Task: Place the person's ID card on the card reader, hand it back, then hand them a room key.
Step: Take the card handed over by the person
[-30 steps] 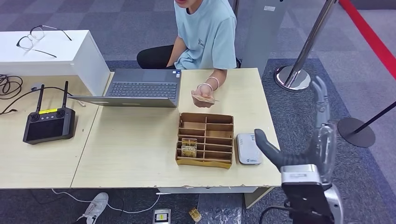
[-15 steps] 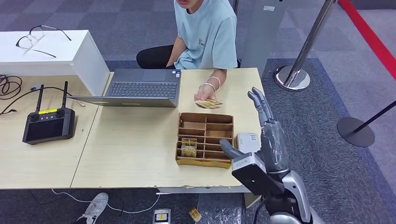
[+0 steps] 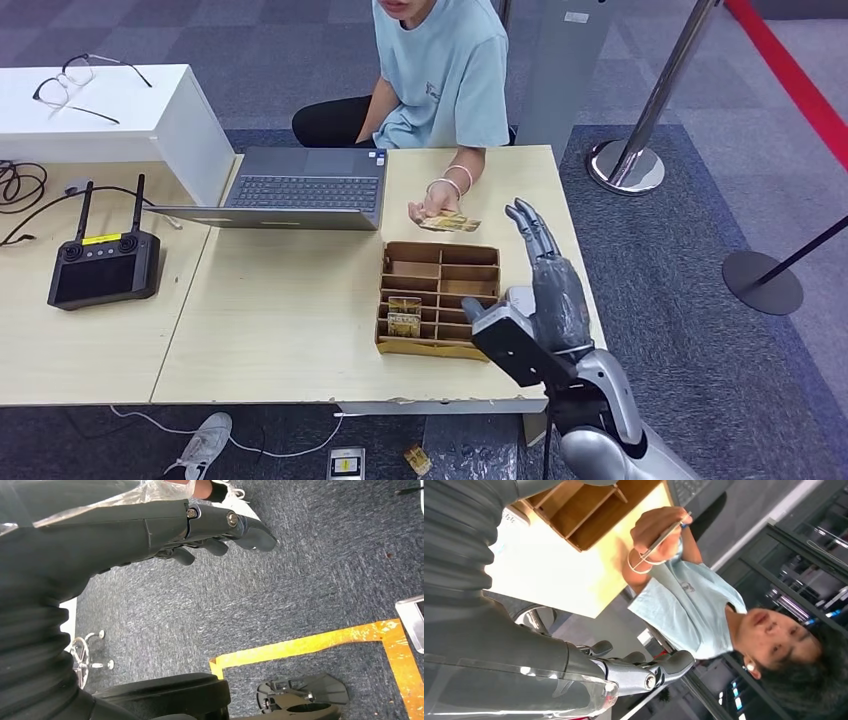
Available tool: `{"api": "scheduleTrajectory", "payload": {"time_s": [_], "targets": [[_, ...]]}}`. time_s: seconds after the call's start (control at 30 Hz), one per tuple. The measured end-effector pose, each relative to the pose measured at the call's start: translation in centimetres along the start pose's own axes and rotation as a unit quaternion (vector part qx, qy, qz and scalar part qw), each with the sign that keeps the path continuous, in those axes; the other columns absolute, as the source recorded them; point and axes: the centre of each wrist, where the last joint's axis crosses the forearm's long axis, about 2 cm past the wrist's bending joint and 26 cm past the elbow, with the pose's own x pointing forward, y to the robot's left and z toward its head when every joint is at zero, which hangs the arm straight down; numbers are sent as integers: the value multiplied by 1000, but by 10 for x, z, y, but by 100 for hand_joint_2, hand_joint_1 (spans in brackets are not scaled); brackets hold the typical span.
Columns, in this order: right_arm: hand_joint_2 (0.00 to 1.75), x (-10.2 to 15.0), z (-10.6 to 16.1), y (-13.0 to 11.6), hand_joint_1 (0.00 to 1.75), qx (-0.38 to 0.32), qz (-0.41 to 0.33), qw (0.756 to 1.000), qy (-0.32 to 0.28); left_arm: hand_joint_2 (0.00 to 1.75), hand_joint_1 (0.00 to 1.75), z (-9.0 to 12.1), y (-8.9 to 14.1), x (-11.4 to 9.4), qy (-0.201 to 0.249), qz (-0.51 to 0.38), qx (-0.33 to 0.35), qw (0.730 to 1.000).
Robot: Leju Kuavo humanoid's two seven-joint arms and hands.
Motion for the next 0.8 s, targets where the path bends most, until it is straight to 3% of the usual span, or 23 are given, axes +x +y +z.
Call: {"api": "scheduleTrajectory", "payload": {"time_s": [0.67,0.73,0.8], "targets": [[175,-43,-69,16,0,-5,92,995,47,175,0,-1,2,0,-26,-46,3,999],[175,-47,-70,19,10,-16,112,993,42,175,0,-2,3,-1,-27,-50,4,998],[175,-51,-69,24,40,-23,125,991,39,175,0,-2,4,-1,-26,-52,5,998]]}}
